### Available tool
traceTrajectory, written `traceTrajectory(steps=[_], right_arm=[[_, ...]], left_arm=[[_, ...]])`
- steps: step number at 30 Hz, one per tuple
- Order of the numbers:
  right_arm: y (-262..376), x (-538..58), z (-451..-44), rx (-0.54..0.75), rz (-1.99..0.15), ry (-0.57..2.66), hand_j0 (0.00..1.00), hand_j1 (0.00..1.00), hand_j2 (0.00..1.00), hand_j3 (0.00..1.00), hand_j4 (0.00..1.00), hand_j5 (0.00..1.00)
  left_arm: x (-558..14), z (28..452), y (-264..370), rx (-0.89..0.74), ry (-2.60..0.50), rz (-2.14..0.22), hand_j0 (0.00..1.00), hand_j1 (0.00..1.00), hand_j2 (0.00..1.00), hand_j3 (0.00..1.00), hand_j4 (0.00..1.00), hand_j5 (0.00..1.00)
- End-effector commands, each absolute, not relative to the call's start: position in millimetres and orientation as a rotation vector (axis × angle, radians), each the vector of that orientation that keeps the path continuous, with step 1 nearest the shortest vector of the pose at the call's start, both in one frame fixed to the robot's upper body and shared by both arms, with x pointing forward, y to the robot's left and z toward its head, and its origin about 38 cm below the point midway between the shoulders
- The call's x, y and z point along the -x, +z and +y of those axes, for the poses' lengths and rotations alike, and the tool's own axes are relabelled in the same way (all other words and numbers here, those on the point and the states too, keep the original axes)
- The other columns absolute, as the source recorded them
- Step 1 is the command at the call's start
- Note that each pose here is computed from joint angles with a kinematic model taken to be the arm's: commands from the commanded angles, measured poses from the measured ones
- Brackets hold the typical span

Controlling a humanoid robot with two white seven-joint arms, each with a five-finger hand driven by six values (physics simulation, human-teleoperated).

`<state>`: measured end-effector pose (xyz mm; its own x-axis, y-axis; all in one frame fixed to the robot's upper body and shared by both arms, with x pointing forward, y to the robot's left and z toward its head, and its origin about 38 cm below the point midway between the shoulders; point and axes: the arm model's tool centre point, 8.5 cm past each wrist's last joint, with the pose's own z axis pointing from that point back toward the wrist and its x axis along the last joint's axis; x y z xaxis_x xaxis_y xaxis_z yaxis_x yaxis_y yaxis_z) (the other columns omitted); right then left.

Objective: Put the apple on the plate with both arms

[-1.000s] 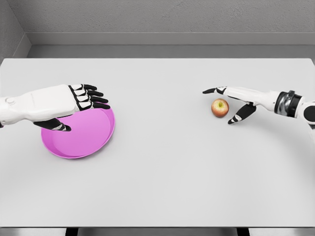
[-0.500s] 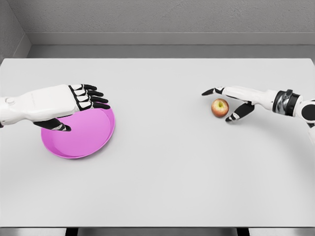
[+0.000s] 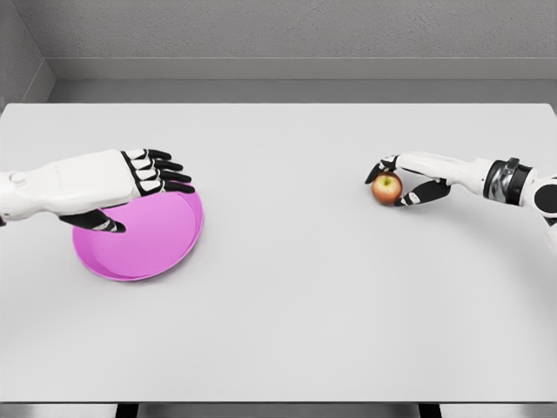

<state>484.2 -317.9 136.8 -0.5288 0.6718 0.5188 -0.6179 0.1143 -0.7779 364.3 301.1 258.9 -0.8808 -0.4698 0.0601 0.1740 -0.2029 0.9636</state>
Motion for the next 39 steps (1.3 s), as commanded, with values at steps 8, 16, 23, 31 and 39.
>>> traceTrajectory(steps=[8, 16, 23, 31, 39], right_arm=[[141, -486, -317, 0.054, -1.402, 1.601, 0.55, 0.55, 0.55, 0.55, 0.55, 0.55], [173, -475, -244, -0.036, -1.569, 1.752, 0.51, 0.51, 0.51, 0.51, 0.51, 0.51], [160, -470, -188, -0.155, -1.588, 1.817, 0.51, 0.51, 0.51, 0.51, 0.51, 0.51], [149, -462, -166, -0.208, -1.557, 1.884, 0.51, 0.51, 0.51, 0.51, 0.51, 0.51], [189, -483, -241, -0.006, -1.602, 1.757, 1.0, 1.0, 1.0, 1.0, 1.0, 1.0]], left_arm=[[-365, 302, 261, -0.347, -2.123, -1.658, 1.0, 1.0, 1.0, 1.0, 1.0, 1.0], [-367, 305, 271, -0.383, -2.129, -1.66, 1.0, 1.0, 1.0, 1.0, 1.0, 1.0], [-367, 306, 272, -0.386, -2.13, -1.66, 1.0, 1.0, 1.0, 1.0, 1.0, 1.0], [-367, 305, 271, -0.383, -2.13, -1.66, 1.0, 1.0, 1.0, 1.0, 1.0, 1.0], [-367, 305, 271, -0.383, -2.13, -1.66, 1.0, 1.0, 1.0, 1.0, 1.0, 1.0]])
